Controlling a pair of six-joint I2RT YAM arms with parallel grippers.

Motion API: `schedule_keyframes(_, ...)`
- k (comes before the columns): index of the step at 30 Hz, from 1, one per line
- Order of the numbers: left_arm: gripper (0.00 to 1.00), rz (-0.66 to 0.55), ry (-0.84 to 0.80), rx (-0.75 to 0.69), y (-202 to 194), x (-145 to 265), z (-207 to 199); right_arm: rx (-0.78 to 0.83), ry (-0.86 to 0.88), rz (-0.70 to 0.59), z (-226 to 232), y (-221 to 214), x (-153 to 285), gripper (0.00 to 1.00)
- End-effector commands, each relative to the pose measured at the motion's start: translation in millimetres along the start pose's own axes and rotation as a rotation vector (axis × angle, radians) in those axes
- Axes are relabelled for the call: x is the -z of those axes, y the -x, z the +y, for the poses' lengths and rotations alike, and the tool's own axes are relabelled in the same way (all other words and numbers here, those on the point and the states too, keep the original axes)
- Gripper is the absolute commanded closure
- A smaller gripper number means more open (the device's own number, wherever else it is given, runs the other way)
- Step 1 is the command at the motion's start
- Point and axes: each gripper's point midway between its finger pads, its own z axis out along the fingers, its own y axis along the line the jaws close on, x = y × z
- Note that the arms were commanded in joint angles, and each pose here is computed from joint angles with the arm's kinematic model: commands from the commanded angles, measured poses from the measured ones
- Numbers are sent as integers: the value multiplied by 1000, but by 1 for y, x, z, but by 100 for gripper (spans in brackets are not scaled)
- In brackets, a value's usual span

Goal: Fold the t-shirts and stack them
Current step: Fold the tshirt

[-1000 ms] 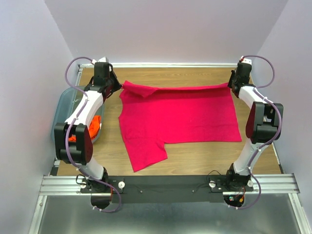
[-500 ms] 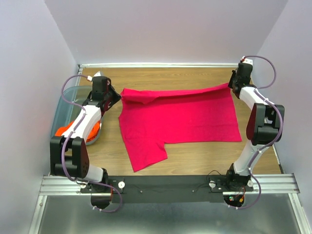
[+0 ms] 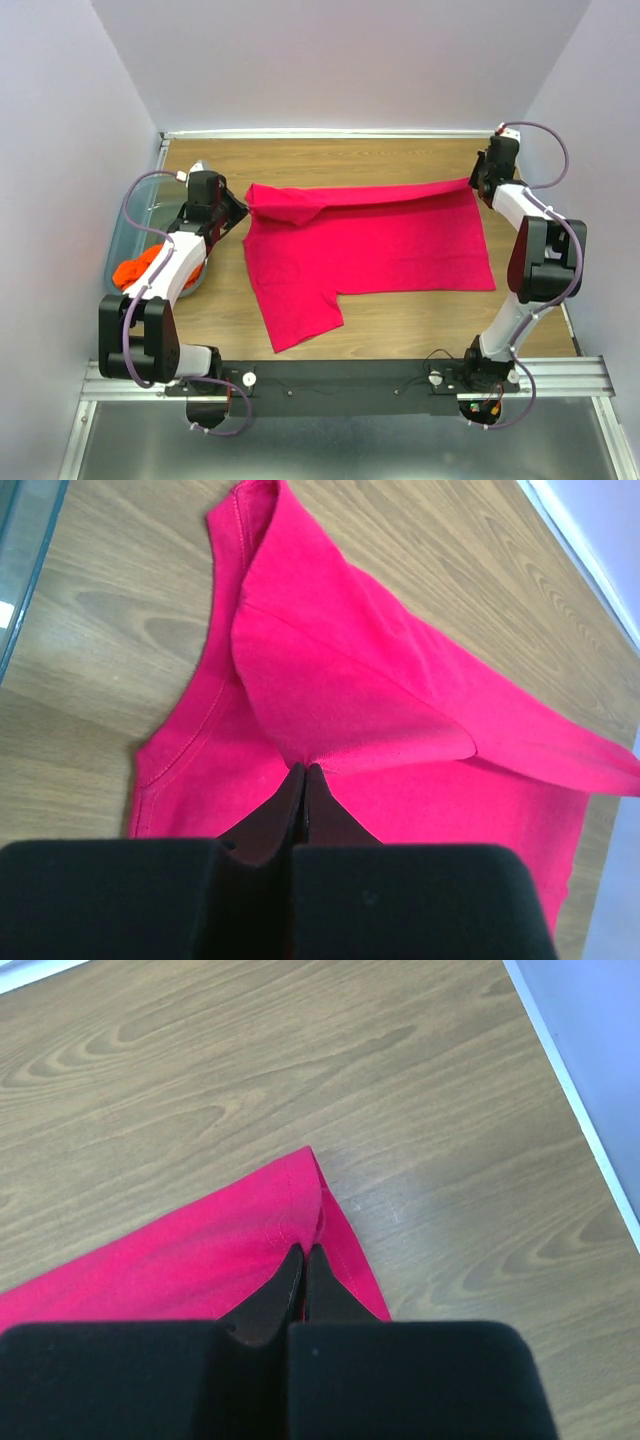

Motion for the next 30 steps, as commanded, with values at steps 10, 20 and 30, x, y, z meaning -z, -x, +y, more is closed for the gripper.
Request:
schedule_keyframes(10, 100, -50, -20, -19, 18, 8, -9, -51, -25, 12, -12, -6, 30, 99)
schedule_keyframes(20, 100, -27, -11, -16, 11, 4, -4, -108, -94, 74, -24, -38, 28, 99)
schedule_keyframes(30, 100, 52, 59, -8, -26, -10, 33, -163, -161, 194, -34, -89, 21, 99)
